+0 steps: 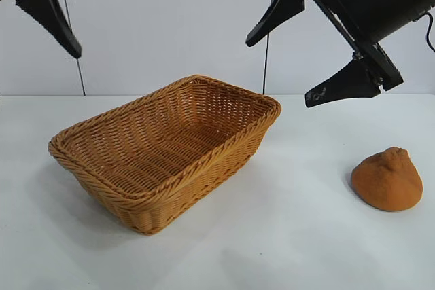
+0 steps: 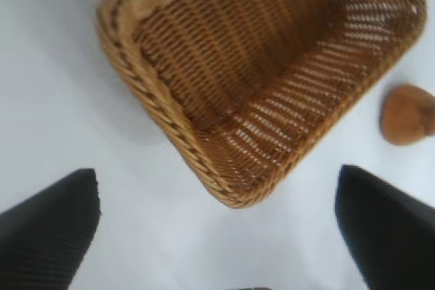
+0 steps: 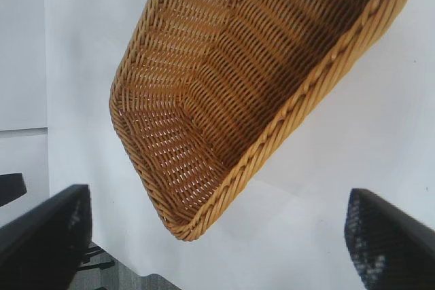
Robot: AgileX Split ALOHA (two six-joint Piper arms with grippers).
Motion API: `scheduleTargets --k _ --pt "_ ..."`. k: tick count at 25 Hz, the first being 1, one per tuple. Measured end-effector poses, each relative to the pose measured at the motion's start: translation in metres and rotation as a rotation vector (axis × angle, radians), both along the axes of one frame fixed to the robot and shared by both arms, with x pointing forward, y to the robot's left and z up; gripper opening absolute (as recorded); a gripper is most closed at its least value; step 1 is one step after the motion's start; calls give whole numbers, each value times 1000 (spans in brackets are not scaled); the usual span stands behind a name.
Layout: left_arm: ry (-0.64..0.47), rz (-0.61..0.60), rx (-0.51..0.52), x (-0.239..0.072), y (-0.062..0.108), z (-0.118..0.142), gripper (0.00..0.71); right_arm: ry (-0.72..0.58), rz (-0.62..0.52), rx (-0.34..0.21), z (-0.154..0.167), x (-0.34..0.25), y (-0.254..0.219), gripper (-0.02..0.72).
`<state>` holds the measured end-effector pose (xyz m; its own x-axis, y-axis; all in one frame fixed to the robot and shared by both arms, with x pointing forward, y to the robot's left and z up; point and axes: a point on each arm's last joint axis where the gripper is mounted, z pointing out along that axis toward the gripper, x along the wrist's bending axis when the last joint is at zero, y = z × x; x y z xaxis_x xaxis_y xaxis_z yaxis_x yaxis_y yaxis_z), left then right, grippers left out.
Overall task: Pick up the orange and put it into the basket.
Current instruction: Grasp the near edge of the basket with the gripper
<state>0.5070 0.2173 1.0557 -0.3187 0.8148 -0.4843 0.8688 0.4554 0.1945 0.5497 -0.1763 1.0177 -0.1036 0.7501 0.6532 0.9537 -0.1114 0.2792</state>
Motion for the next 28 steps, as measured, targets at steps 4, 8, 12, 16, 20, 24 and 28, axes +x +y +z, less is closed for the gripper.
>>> scheduleTargets --k 4,8,12,16,20,24,28 --pt "41 59 5 -7 -17 0 666 1 -1 0 0 0 0 694" --pt "47 97 7 -9 -38 -6 666 1 0 0 0 0 0 694" --pt "91 168 56 2 -41 -27 666 1 0 0 0 0 0 694" --pt "143 209 88 16 -45 -54 666 1 0 -2 0 0 0 694" --pt "179 243 99 30 -51 -86 666 1 2 -5 0 0 0 694" --pt "198 259 111 44 -56 -120 666 1 3 -5 0 0 0 694" --pt "199 267 115 52 -59 -146 666 6 8 -4 0 -1 0 694"
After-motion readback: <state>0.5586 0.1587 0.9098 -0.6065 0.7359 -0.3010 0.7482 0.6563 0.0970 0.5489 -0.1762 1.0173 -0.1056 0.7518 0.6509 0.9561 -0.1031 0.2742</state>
